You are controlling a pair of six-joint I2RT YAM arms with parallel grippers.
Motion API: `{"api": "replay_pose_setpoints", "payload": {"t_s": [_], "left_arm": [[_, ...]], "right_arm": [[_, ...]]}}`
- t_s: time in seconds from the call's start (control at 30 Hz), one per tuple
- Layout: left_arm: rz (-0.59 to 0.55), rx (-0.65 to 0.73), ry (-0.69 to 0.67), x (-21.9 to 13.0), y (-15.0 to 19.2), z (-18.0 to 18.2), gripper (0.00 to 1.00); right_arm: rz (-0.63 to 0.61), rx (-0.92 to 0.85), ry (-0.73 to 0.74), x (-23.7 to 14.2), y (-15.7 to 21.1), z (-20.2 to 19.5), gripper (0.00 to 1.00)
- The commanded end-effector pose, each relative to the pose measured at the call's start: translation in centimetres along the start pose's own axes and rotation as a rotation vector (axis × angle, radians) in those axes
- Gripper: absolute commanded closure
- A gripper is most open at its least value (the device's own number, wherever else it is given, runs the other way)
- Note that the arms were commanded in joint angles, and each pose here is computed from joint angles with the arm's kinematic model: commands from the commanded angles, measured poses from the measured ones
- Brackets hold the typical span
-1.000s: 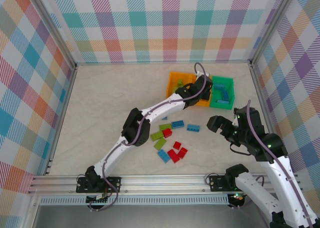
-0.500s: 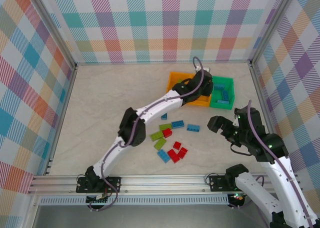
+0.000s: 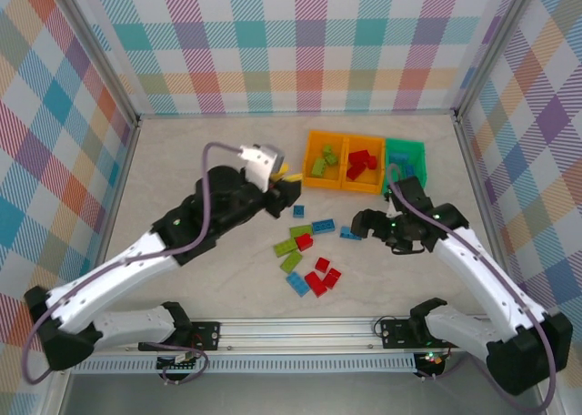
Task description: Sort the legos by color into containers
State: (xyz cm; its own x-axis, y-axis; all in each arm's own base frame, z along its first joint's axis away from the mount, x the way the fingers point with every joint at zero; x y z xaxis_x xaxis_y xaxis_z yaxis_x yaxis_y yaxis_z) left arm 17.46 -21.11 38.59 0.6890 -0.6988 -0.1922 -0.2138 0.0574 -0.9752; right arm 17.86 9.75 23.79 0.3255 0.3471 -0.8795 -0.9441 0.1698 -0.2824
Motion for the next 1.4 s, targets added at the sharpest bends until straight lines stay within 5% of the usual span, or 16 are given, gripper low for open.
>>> {"api": "replay_pose_setpoints", "payload": {"t_s": [0.0,0.13,0.2,0.4,0.67,0.87,1.03,1.17,1.37], "left_arm": [[0.135,0.261,0.07,-2.9,3.4,0.2,0.54],[0.187,0.399,0.105,-4.8,6.3,0.6,0.47],[0.191,0.407,0.09,-5.1,7.3,0.9,0.35],[0.171,0.502,0.23,-5.8,9.8,0.4,0.0],[0.305,0.662,0.514,-7.2,14.1,-0.4,0.0],[0.3,0.767,0.699,-7.9,16.7,-0.9,0.0],[0.297,0.825,0.726,-7.7,17.8,-0.9,0.0],[0.276,0.832,0.72,-7.3,17.8,-0.9,0.0],[0.24,0.849,0.64,-6.5,17.7,-0.5,0.0]], "right_arm": [[-0.104,-0.392,0.028,0.5,-1.9,1.5,0.09],[-0.161,-0.861,0.104,3.1,-2.4,1.5,0.08],[-0.133,-1.103,0.146,4.6,-2.1,1.3,0.04],[0.048,-1.407,0.109,8.5,-2.1,1.2,0.04],[0.204,-1.457,0.062,13.3,-3.7,1.2,0.23],[0.267,-1.437,0.049,14.7,-3.8,1.0,0.55],[0.25,-1.442,0.074,13.8,-3.7,0.7,0.78],[0.13,-1.414,0.089,11.6,-4.1,1.0,0.85],[-0.326,-1.132,0.086,5.0,-7.8,0.7,0.83]]}}
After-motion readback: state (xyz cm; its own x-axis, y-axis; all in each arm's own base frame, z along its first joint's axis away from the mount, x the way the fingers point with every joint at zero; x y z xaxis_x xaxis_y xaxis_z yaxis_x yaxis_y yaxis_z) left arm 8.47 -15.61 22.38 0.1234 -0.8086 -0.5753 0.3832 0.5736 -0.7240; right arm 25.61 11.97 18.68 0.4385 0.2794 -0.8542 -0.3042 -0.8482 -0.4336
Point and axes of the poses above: each hand's point on the last joint's axis, 136 mm out from that joint toward the fingers, its own x axis out along the fingers, its own z axis along the line the jaws close on, y = z × x, the point moved 10 cm from there along -x, back along the fingers
